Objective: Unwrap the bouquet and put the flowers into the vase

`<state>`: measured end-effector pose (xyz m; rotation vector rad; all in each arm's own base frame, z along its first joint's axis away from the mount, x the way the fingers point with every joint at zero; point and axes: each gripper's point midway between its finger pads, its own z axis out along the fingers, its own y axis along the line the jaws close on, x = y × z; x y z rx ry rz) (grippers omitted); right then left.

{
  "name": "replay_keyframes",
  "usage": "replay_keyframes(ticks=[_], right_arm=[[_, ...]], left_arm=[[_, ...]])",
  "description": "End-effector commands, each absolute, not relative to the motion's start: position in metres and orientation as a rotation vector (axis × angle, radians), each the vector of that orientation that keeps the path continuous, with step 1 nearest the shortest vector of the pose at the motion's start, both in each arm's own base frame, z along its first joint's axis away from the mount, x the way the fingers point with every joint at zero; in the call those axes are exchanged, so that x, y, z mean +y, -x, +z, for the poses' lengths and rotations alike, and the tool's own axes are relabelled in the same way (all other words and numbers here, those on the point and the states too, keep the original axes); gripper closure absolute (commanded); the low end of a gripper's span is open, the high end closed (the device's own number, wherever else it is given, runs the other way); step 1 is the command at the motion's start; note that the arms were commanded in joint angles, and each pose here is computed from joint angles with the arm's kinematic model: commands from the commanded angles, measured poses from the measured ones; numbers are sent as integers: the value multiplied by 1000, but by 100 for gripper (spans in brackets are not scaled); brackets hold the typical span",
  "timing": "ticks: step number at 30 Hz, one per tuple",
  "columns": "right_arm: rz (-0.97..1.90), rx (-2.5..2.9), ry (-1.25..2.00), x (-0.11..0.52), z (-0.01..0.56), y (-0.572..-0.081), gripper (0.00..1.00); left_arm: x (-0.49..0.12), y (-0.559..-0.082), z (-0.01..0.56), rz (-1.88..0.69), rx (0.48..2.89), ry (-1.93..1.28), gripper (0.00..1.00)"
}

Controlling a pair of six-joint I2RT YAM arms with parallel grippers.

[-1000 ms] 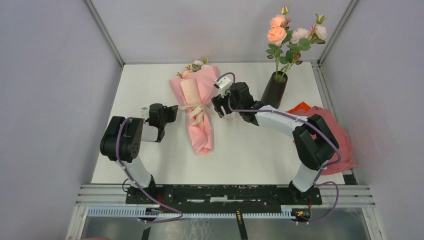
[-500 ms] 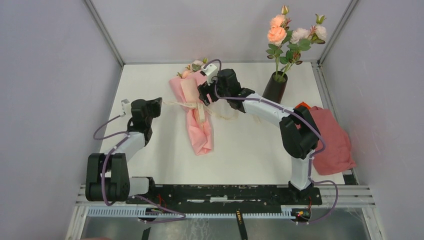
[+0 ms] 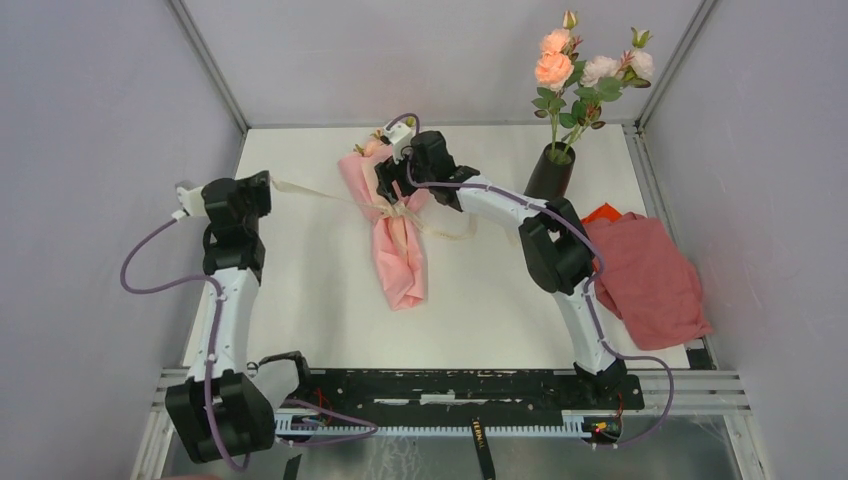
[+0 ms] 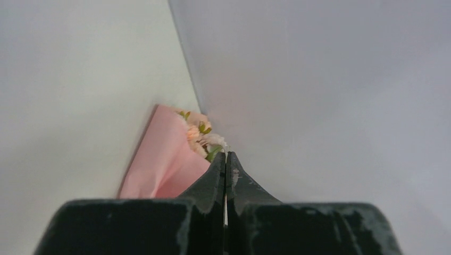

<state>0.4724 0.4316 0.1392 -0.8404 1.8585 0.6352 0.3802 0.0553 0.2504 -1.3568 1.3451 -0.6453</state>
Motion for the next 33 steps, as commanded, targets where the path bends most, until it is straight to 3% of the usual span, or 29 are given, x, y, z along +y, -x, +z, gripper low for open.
replay_keyframes(ticks=[1,11,20,21,23,26,27,33], right_arm=[[710,1847,826,444,149,-469,21],[638,1833,804,427,153,-472,21],[613,1789,738,397,175,-461,21],[602,1787,729,391,175,-458,22],[592,1758,706,382,185,-451,22],[573,1753,713,374,189,-444,22],[570,1757,720,373,189,-442,22],[598,1787,764,376,170,-424,23]], left_arm=[[65,-357,313,-624,1292,1264,98],[81,-315,410,-565,1210,1173,98],[75,-315,419,-596,1218,1127,97],[75,-319,414,-601,1228,1124,93],[68,-329,401,-642,1267,1101,70],[63,-343,372,-657,1339,1071,9],[62,-345,365,-653,1363,1059,1],[28,-360,342,-695,1495,887,0]])
